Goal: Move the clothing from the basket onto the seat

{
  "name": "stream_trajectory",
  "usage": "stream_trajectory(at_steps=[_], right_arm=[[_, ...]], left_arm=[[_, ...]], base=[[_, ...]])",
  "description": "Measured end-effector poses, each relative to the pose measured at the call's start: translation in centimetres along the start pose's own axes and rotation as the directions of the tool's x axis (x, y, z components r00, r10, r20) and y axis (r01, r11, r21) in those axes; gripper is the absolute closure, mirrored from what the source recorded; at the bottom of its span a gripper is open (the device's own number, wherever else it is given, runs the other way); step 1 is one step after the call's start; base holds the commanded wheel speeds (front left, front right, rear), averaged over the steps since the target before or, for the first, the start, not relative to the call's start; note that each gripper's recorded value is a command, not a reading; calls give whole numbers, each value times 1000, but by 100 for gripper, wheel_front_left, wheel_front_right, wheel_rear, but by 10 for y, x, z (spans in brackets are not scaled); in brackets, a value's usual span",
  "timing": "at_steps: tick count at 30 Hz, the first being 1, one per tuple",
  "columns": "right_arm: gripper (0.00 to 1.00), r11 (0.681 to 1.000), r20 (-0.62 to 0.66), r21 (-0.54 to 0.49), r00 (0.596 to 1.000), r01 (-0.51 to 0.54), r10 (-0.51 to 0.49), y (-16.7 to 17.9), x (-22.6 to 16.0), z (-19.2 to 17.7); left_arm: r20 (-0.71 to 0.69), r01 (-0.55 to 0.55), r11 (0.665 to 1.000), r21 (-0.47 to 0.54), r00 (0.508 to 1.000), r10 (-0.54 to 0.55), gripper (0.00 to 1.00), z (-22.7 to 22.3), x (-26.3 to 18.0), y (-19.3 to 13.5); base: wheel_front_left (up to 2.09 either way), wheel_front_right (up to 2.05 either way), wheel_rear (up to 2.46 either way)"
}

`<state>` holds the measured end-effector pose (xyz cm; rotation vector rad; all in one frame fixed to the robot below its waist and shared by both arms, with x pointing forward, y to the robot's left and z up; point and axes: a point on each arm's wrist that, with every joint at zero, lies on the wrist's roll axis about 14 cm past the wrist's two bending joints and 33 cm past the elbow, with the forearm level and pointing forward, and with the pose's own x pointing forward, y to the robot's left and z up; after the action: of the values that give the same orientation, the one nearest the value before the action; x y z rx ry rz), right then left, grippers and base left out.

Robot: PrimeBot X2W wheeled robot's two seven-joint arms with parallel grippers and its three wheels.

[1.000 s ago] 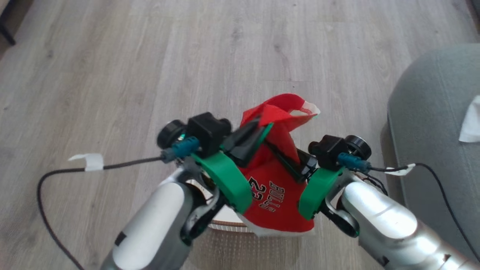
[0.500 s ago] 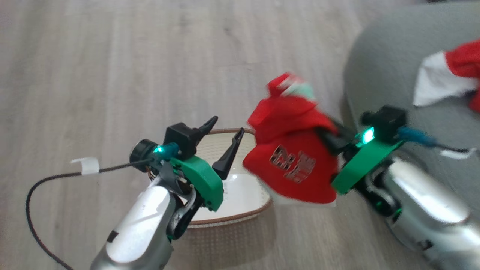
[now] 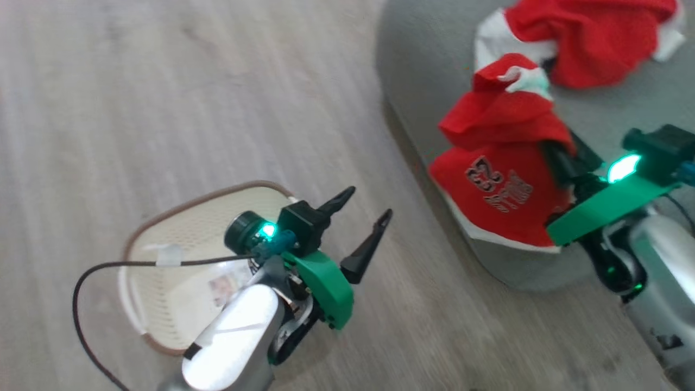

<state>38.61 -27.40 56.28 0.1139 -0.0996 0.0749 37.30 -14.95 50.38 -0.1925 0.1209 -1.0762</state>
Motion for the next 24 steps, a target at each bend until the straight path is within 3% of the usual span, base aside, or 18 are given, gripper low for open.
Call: stream_trajectory(at_steps=[7, 13, 20, 24], right_arm=[[100, 986, -24, -18, 985, 169, -169, -46, -1, -14], [100, 964, 72, -84, 966, 253, -248, -85, 58, 14], [100, 916, 304, -111, 890, 387, -339, -141, 156, 94], [100, 839, 374, -104, 803, 534, -464, -195, 173, 122]], left_arm=[[-15, 107, 992, -62, 994, -108, 0, -18, 24, -13], [-46, 86, 991, -103, 995, -91, 0, -42, 34, 17], [-80, -30, 990, -140, 997, 19, 0, -82, 37, 82], [-118, -130, 973, -189, 987, 109, 0, -113, 29, 117]], base=[[0, 0, 0], [0, 0, 0], [0, 0, 0], [0, 0, 0]])
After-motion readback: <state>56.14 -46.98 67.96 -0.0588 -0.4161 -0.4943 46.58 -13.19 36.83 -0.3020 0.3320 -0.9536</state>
